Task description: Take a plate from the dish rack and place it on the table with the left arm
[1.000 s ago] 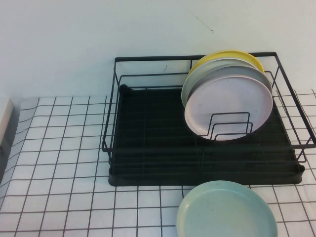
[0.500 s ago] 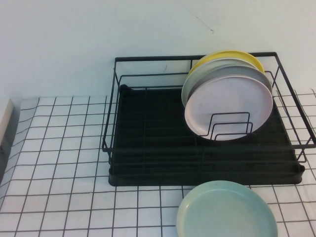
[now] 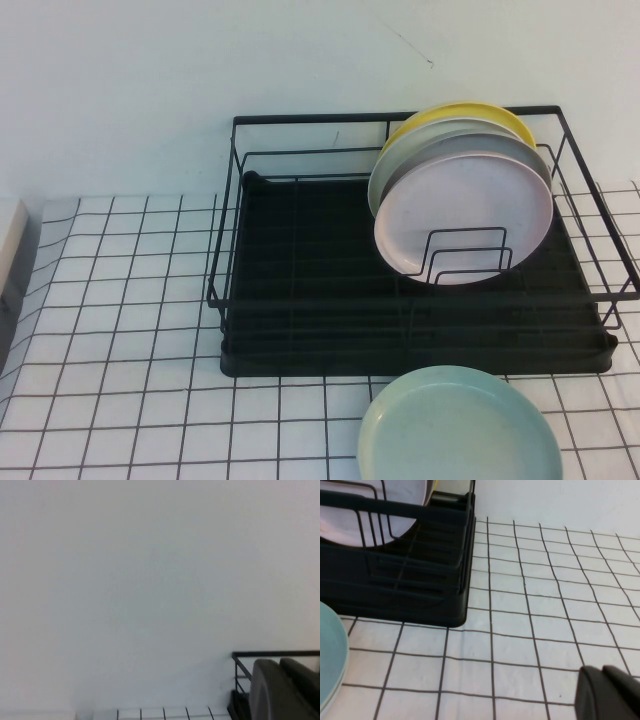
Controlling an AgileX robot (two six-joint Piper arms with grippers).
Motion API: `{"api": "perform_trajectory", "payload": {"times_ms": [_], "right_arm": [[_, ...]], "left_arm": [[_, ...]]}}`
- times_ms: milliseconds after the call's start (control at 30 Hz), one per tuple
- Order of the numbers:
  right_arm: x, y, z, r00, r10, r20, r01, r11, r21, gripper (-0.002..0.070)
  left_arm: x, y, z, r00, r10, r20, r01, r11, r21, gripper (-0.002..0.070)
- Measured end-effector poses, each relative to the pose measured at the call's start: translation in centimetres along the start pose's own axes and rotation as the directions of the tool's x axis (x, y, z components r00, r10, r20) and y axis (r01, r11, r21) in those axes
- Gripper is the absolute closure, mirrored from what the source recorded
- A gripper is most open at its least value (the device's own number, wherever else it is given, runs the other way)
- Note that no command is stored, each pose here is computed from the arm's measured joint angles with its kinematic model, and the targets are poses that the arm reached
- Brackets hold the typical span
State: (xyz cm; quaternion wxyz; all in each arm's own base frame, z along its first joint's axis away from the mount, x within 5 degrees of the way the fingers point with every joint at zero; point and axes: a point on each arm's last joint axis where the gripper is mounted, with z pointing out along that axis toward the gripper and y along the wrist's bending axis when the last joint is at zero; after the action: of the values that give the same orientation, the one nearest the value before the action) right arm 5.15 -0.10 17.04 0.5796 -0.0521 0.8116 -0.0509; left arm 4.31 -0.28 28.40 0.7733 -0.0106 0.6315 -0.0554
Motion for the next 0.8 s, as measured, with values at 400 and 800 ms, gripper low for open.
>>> {"api": "perform_trajectory", "payload": {"times_ms": [400,800], "right_arm": [[0.0,0.0,0.0,1.0,0.0,0.0,0.0,1.0,0.0,0.0679],[0.0,0.0,0.0,1.0,0.0,0.0,0.0,1.0,0.0,0.0679]], "left_arm": [[-3.3,-0.5,7.2,0.952,-0.162,-0.258,0.157,0.987,-0.04,0.0678],[-4.3,-3.0,19.3,0.816,0.109,-0.568,0.012,0.978,0.206,0.0678]]}}
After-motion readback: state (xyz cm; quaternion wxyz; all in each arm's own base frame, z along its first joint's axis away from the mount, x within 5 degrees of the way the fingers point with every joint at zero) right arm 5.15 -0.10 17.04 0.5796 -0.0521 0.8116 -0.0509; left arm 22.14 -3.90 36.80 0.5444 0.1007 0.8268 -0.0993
